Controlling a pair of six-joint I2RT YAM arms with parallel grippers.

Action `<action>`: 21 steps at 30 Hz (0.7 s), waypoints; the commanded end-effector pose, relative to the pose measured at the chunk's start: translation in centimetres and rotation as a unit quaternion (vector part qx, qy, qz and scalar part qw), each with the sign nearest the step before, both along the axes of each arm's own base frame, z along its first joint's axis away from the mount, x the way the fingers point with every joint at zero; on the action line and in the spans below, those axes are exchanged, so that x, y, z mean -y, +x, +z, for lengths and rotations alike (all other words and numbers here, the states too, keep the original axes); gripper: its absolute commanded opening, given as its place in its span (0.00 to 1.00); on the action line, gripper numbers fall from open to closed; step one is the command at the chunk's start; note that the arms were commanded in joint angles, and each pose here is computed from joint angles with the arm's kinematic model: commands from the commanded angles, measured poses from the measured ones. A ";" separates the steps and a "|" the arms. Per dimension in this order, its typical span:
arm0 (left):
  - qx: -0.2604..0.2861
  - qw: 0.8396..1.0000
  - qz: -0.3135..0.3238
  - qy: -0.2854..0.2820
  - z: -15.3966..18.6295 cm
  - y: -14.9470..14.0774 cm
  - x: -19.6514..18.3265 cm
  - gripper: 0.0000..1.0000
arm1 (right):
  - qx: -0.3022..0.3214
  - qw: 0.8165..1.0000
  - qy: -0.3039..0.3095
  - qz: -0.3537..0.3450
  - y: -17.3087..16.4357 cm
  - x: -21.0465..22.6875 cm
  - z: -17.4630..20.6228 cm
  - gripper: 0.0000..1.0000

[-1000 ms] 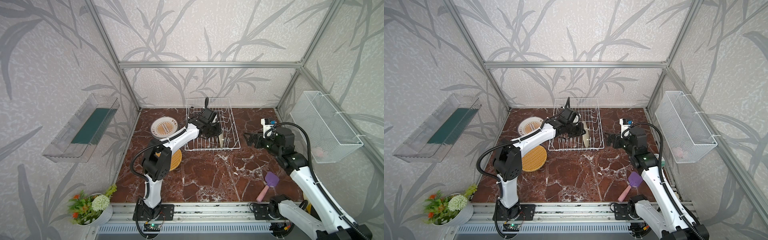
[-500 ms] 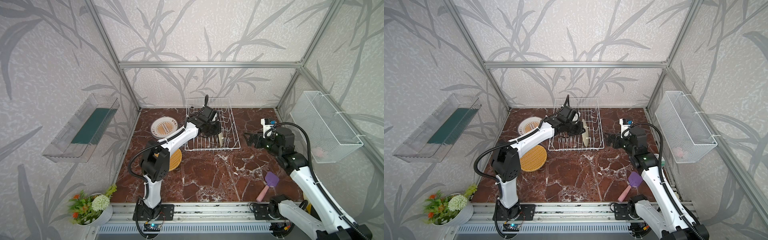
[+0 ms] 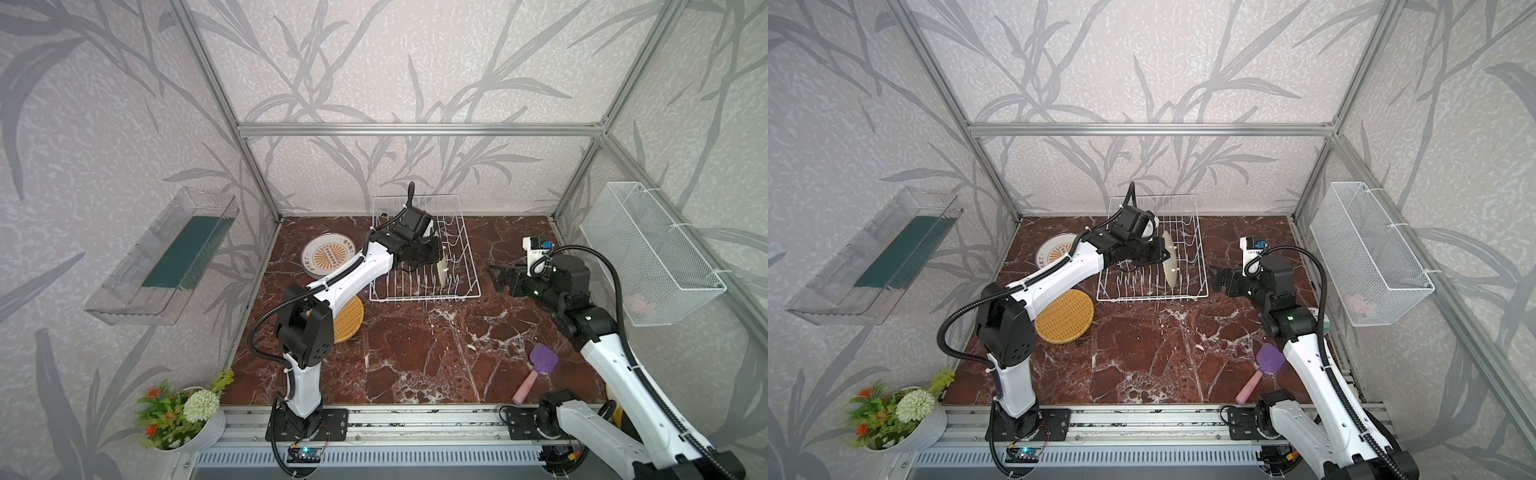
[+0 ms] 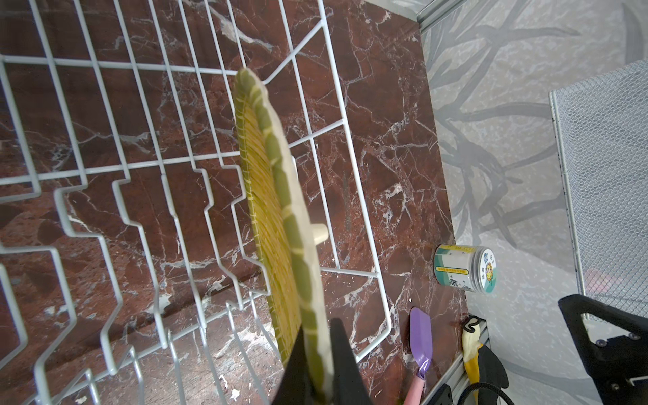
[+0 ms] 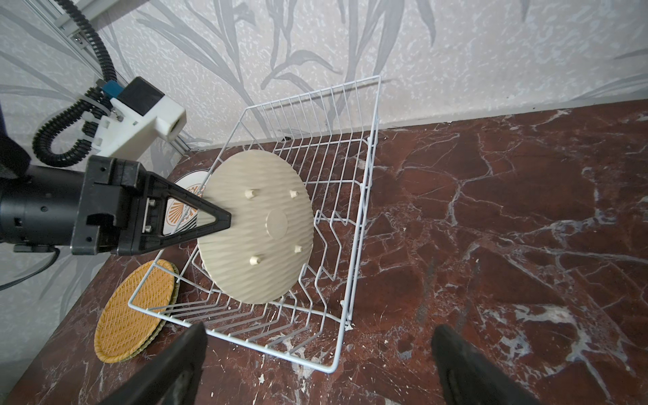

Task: Unload the plates from the dish rack
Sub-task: Pick up a plate from the dish rack, then place the plate among the plates.

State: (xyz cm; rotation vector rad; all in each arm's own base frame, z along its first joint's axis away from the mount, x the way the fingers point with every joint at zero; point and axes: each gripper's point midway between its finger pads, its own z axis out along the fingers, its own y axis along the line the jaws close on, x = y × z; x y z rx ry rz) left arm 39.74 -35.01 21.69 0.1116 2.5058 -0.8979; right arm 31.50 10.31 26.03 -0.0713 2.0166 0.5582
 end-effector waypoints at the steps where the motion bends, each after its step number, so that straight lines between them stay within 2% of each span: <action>1: 0.065 0.998 0.000 -0.020 6.0 -0.2 -0.6 0.00 | 0.018 1.000 0.008 -0.001 -0.1 0.1 1.7 0.99; 7: 0.128 0.992 -0.017 -0.004 9.5 -0.7 -1.6 0.00 | 0.003 1.000 0.021 -0.010 0.1 0.1 2.1 0.99; 13: 0.202 0.976 -0.043 0.070 11.0 -0.7 -3.5 0.00 | -0.005 0.998 0.051 -0.027 0.4 0.3 2.6 0.99; 16: 0.238 0.963 -0.056 0.117 11.3 -0.5 -4.4 0.00 | -0.015 0.997 0.067 -0.044 0.8 0.8 2.8 0.99; 21: 0.318 0.922 -0.100 0.199 11.5 -0.8 -5.1 0.00 | -0.011 0.994 0.104 -0.042 1.6 0.3 4.0 0.99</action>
